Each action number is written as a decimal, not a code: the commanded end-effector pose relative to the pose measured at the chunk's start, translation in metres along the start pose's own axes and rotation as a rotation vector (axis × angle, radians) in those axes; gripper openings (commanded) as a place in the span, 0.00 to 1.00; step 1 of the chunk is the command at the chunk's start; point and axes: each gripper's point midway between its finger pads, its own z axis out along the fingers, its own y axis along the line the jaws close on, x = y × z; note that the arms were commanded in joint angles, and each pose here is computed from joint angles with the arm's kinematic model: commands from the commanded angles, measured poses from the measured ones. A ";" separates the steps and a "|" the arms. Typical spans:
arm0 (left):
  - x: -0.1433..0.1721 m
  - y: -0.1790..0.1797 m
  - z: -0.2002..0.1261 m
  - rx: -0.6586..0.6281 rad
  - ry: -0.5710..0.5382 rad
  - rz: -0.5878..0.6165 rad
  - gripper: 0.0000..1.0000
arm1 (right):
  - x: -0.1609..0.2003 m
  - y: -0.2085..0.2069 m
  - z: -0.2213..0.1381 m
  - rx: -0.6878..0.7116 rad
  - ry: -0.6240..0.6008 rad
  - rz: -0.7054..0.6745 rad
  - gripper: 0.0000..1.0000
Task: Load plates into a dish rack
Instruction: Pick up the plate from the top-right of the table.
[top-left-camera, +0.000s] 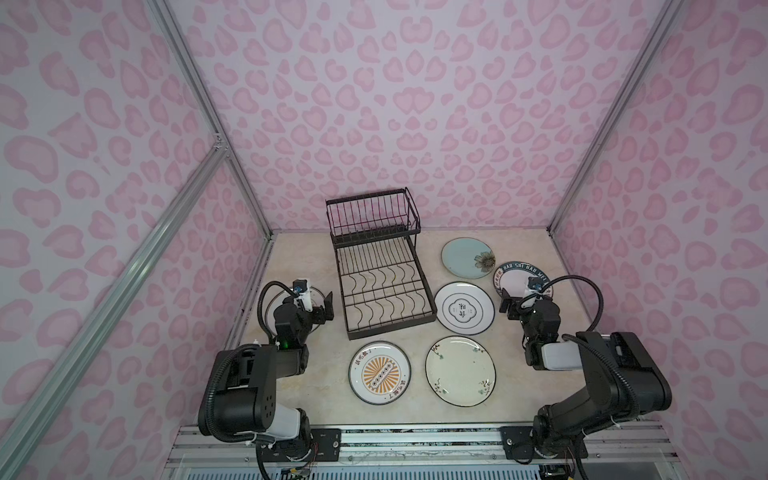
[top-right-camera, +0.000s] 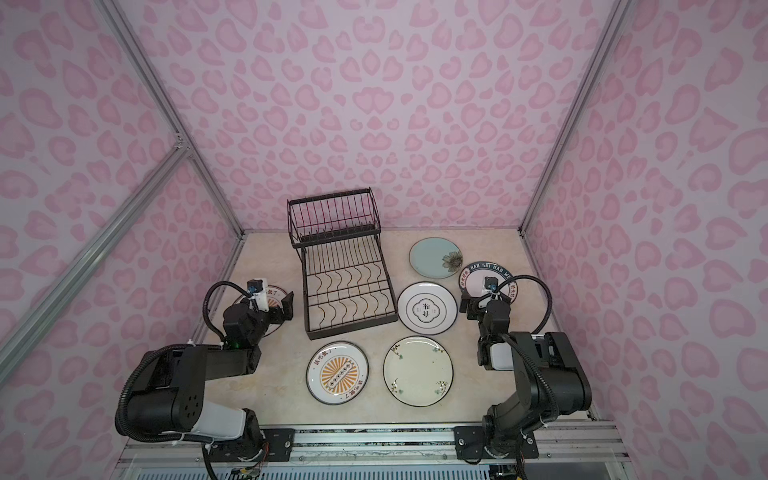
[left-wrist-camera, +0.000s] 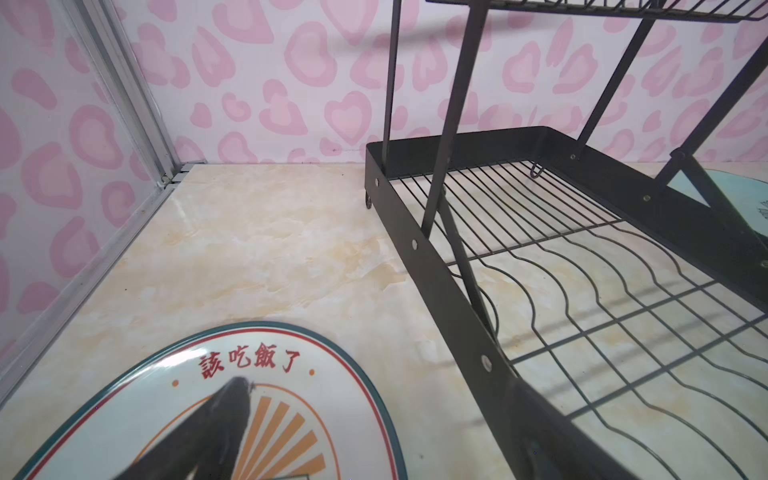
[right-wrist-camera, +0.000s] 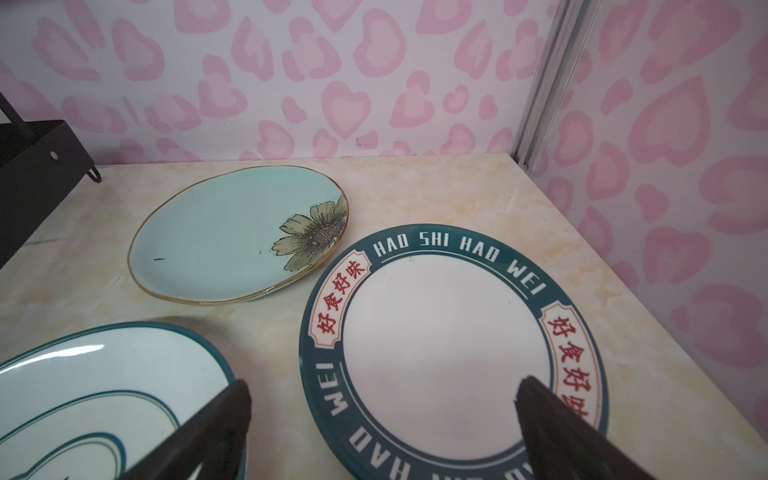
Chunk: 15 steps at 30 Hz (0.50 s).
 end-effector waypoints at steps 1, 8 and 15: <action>-0.008 0.001 0.000 -0.009 -0.032 -0.004 0.97 | -0.001 0.000 0.000 0.003 -0.004 0.005 1.00; -0.008 0.002 0.000 -0.011 -0.032 -0.004 0.98 | -0.001 0.000 0.001 0.004 -0.004 0.005 1.00; -0.008 0.002 0.000 -0.010 -0.032 -0.005 0.98 | -0.002 0.000 0.001 0.004 -0.006 0.005 1.00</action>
